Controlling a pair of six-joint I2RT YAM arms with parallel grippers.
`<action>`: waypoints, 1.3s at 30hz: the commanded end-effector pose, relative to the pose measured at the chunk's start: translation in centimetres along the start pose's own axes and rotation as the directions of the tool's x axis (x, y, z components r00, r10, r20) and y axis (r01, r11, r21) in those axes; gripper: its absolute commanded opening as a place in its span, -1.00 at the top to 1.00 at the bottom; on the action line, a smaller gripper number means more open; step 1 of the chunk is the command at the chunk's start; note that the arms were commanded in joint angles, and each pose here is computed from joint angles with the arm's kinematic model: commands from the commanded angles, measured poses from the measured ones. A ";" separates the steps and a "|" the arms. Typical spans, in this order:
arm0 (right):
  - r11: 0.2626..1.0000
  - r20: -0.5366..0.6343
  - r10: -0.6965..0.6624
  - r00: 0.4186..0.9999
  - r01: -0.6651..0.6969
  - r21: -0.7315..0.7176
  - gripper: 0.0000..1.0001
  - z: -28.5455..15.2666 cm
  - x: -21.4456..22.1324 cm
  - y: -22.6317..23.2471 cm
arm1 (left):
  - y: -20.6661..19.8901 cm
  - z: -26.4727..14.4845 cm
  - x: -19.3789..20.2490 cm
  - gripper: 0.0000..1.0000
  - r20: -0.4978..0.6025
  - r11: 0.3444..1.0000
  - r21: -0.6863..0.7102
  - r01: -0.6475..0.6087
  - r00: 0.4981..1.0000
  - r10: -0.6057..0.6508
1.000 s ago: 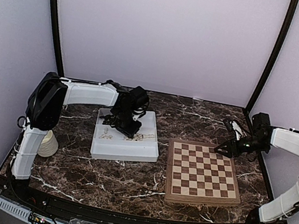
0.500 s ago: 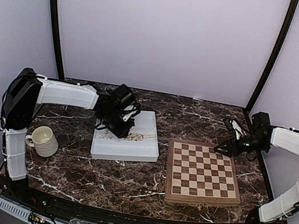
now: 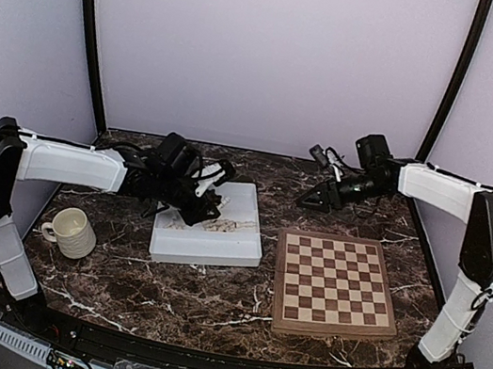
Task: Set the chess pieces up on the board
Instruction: Pick up the chess pile from the storage box, then pass from the left arm to the right
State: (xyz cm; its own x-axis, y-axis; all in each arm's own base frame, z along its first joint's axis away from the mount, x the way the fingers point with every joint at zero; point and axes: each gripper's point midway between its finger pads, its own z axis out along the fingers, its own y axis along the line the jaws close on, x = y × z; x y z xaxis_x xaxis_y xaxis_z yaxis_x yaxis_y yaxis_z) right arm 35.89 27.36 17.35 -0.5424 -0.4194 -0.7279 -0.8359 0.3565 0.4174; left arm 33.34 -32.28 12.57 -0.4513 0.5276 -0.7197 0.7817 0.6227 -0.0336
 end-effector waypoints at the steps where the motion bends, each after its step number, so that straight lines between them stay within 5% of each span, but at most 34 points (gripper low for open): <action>1: 0.990 0.017 0.056 0.998 -0.053 -0.133 -0.20 3.7 -3.9 2.7 | -1.1 -1.5 -2.5 0.90 0.130 0.996 0.043 -0.072 0.989 0.066; 17: 0.927 -0.080 0.113 0.990 -0.134 -0.351 -0.29 12.1 -6.2 8.4 | -2.6 -2.7 -3.7 0.85 0.214 0.988 0.113 -0.106 0.974 0.080; 31: 0.913 -0.088 0.136 0.987 -0.159 -0.376 0.15 13.0 -6.1 8.7 | -3.1 -2.4 -3.6 0.83 0.200 0.982 0.153 -0.108 0.977 0.076; 39: 0.911 -0.096 0.134 0.986 -0.161 -0.379 0.16 12.9 -5.7 8.9 | -3.0 -2.3 -3.6 0.82 0.196 0.984 0.146 -0.104 0.978 0.074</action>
State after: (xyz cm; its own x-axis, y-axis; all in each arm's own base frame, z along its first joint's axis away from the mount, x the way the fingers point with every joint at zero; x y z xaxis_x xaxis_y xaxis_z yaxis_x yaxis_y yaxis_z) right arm 32.92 43.10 17.66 -0.6727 -0.4469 -0.5897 -0.6952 0.1087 0.7106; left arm 31.59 -34.48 14.99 -0.3326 0.4689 -0.8182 0.8698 0.4878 -0.0740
